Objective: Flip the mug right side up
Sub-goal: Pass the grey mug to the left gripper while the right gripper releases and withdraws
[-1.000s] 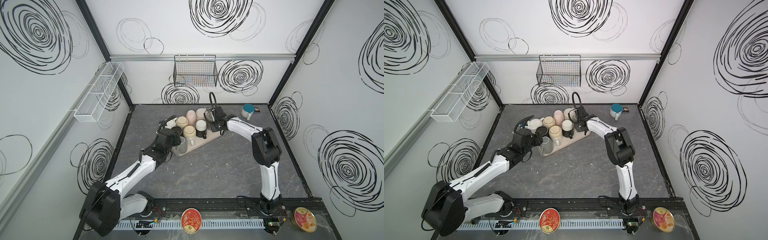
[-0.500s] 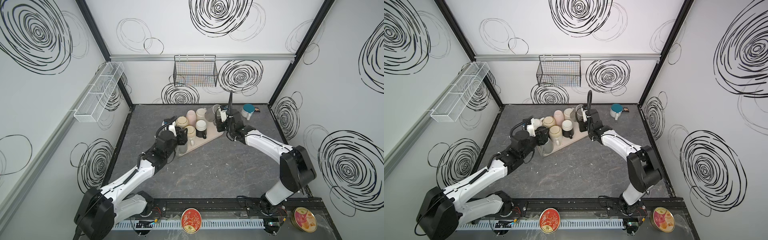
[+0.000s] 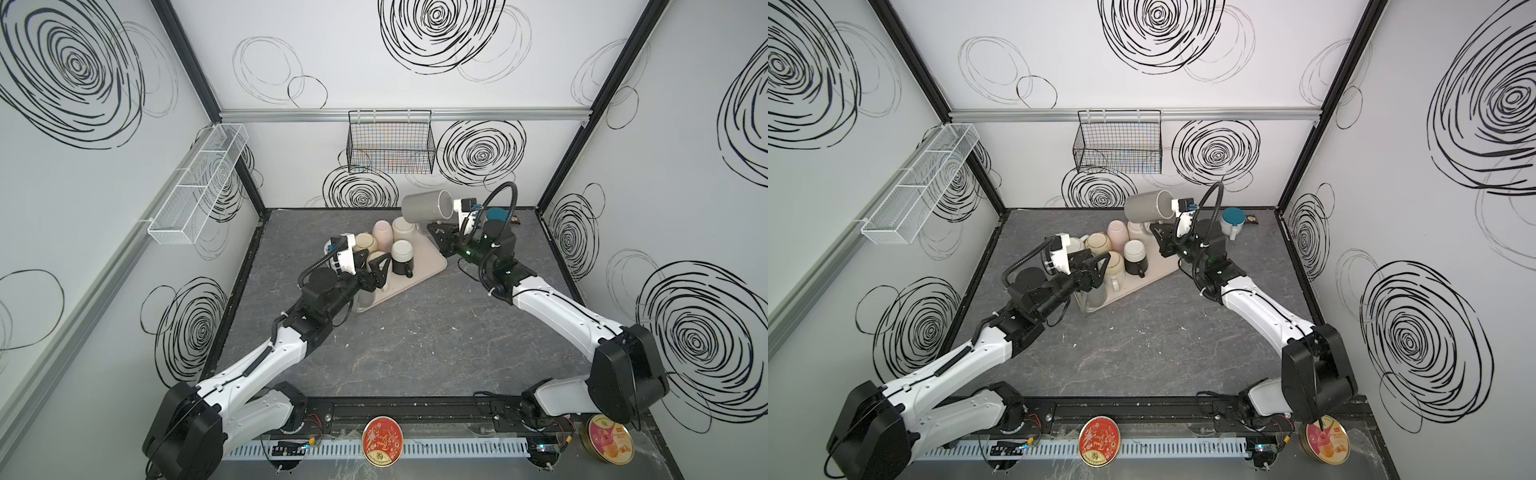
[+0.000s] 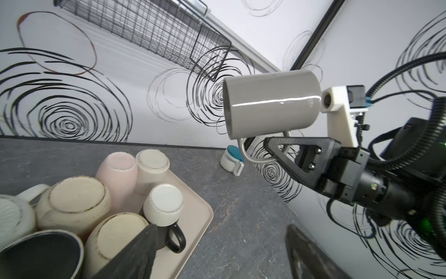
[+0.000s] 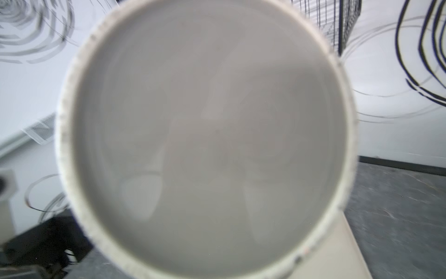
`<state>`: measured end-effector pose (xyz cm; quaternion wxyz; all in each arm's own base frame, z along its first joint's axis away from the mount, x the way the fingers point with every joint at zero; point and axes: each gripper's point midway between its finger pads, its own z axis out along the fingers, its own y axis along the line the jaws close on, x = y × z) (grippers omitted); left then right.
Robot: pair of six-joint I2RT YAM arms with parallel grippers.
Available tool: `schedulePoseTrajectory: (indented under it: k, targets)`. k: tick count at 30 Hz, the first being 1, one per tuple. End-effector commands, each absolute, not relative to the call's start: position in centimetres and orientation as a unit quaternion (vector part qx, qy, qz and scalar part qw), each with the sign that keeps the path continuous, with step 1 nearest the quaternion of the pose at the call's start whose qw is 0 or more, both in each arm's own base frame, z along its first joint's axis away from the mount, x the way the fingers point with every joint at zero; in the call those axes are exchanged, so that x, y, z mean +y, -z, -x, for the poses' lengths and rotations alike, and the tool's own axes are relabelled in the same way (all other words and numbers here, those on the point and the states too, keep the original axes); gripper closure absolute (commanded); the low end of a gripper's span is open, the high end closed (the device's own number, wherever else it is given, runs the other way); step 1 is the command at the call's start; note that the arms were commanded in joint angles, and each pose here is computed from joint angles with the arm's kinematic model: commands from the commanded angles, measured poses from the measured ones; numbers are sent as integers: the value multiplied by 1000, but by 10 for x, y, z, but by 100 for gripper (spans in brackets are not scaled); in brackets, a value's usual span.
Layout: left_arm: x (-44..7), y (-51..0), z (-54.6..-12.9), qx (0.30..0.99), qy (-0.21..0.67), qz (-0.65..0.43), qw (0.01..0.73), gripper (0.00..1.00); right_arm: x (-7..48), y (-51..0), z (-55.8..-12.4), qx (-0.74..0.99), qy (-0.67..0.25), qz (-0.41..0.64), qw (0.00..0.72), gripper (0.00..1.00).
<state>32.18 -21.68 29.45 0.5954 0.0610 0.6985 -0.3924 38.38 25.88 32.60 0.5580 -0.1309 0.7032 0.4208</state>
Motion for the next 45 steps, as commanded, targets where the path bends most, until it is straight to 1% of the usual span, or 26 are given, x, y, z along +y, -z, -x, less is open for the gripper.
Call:
schedulePoseTrajectory:
  k: [1, 3, 5, 8, 16, 20, 27, 32, 33, 34, 36, 38, 40, 42, 43, 45]
  targets:
    - [-240, -345, -312, 629, 482, -99, 602, 15, 264, -410, -351, 588, -525, 169, 591, 100]
    - [-245, -354, -314, 613, 516, -94, 591, 17, 270, -413, -344, 582, -544, 186, 575, 100]
    - [-245, -357, -322, 606, 549, -71, 571, 24, 274, -416, -335, 573, -558, 204, 564, 100]
    - [-254, -372, -323, 576, 600, -83, 549, 30, 278, -419, -323, 564, -573, 223, 551, 100]
    - [-275, -381, -330, 563, 629, -88, 529, 31, 282, -426, -299, 541, -606, 250, 527, 100]
    - [-282, -387, -331, 555, 639, -93, 525, 37, 284, -426, -294, 540, -613, 256, 517, 100]
    - [-287, -400, -328, 526, 663, -102, 522, 56, 283, -426, -290, 537, -616, 261, 514, 100]
    - [-300, -398, -333, 534, 667, -111, 508, 82, 280, -417, -298, 559, -606, 247, 509, 100]
    - [-303, -397, -335, 538, 665, -110, 505, 89, 277, -413, -305, 573, -596, 234, 512, 99]
    - [-305, -396, -338, 541, 665, -111, 503, 94, 272, -408, -312, 589, -581, 218, 519, 95]
    - [-309, -394, -342, 547, 662, -110, 501, 100, 262, -400, -320, 612, -550, 198, 532, 84]
    - [-313, -391, -347, 555, 655, -113, 500, 100, 254, -395, -323, 626, -526, 191, 544, 73]
    - [-320, -385, -353, 570, 640, -120, 501, 100, 244, -387, -327, 646, -492, 182, 555, 59]
    - [-330, -375, -361, 596, 615, -133, 498, 100, 234, -380, -329, 666, -461, 174, 560, 52]
    - [-336, -369, -366, 614, 595, -144, 498, 100, 226, -374, -333, 683, -437, 160, 563, 50]
    - [-346, -350, -379, 659, 540, -161, 497, 100, 204, -362, -340, 711, -388, 124, 573, 50]
